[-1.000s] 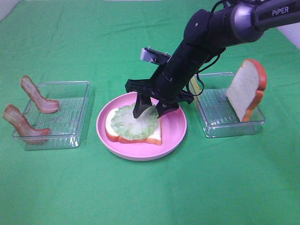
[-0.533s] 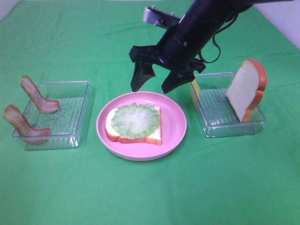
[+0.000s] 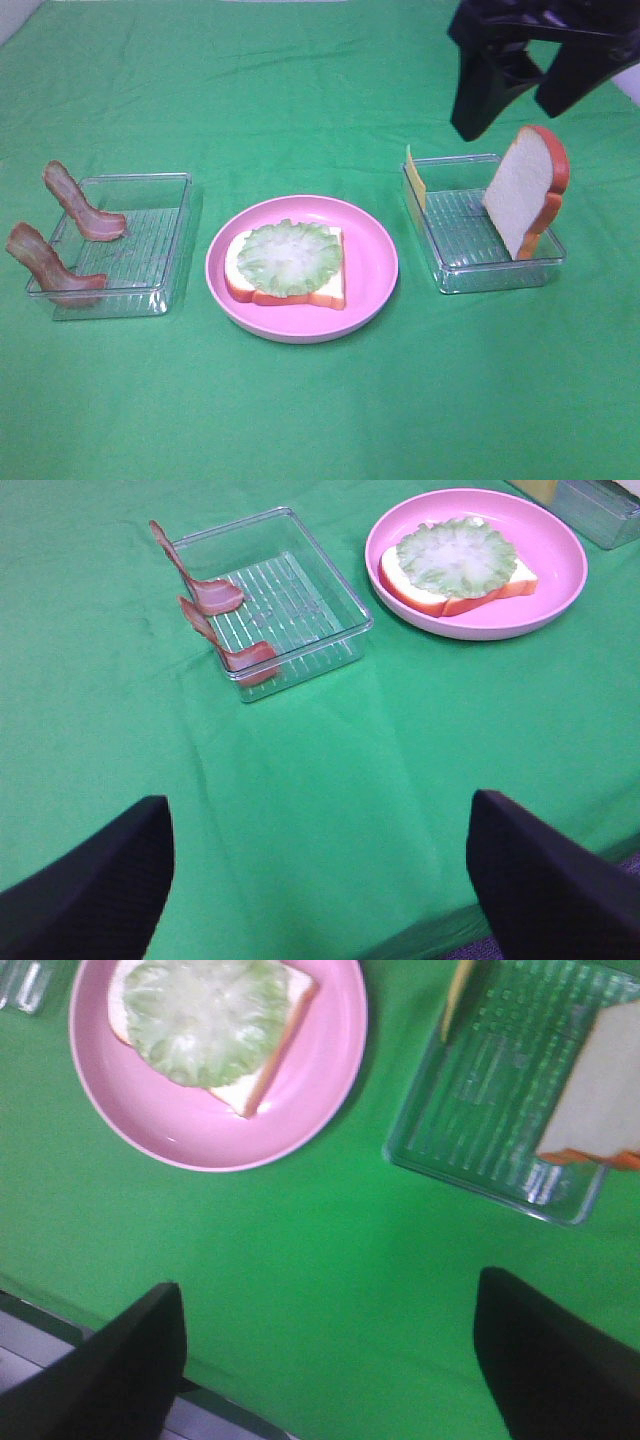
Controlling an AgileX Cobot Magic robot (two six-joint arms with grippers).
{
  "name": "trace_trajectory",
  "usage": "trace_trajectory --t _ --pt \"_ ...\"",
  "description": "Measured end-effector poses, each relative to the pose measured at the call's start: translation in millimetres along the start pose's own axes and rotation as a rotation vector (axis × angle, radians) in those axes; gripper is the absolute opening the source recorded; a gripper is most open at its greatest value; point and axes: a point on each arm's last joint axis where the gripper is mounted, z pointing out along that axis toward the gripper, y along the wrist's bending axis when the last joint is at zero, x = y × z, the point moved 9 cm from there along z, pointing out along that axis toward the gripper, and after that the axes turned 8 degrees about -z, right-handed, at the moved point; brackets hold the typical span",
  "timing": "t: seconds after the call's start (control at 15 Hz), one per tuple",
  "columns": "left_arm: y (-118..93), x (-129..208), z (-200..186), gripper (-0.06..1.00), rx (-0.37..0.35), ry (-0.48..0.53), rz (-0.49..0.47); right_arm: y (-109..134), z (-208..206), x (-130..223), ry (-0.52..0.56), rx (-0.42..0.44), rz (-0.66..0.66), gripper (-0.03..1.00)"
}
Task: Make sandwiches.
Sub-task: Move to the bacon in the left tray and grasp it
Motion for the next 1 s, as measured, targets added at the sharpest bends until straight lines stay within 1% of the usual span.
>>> trace_trajectory --t 0.07,0.13,0.2,0.27,0.33,0.4,0.47,0.53,0.6,0.67,0.73,0.8,0.87,0.93,1.0 --pt "0 0 0 0.76 0.000 0.000 0.000 -3 -10 16 -0.014 0.029 0.013 0.74" --pt "0 0 0 0.76 0.000 0.000 0.000 -3 -20 47 -0.024 0.055 0.028 0.74" --pt "0 0 0 0.76 0.000 0.000 0.000 -3 -20 47 -0.024 0.055 0.028 0.74" --pt "0 0 0 0.76 0.000 0.000 0.000 0 -23 79 -0.025 0.058 0.039 0.74" --pt "0 0 0 0.76 0.000 0.000 0.000 1 -25 89 -0.033 0.059 0.039 0.74" --pt "0 0 0 0.76 0.000 0.000 0.000 4 -20 123 -0.026 0.060 0.039 0.74" --pt "0 0 0 0.76 0.000 0.000 0.000 6 -12 155 -0.046 0.067 0.032 0.74" --pt "0 0 0 0.76 0.000 0.000 0.000 7 -7 172 -0.063 0.069 0.016 0.74" --pt "0 0 0 0.76 0.000 0.000 0.000 7 -5 178 -0.073 0.070 0.006 0.74" --pt "0 0 0 0.76 0.000 0.000 0.000 9 2 203 -0.121 0.077 -0.021 0.74" --pt "0 0 0 0.76 0.000 0.000 0.000 10 4 215 -0.169 0.083 -0.030 0.74" --pt "0 0 0 0.76 0.000 0.000 0.000 10 4 215 -0.169 0.083 -0.030 0.74" --pt "0 0 0 0.76 0.000 0.000 0.000 11 4 222 -0.238 0.093 -0.049 0.74" --pt "0 0 0 0.76 0.000 0.000 0.000 12 1 228 -0.342 0.106 -0.058 0.74" --pt "0 0 0 0.76 0.000 0.000 0.000 12 -3 230 -0.392 0.112 -0.060 0.74"
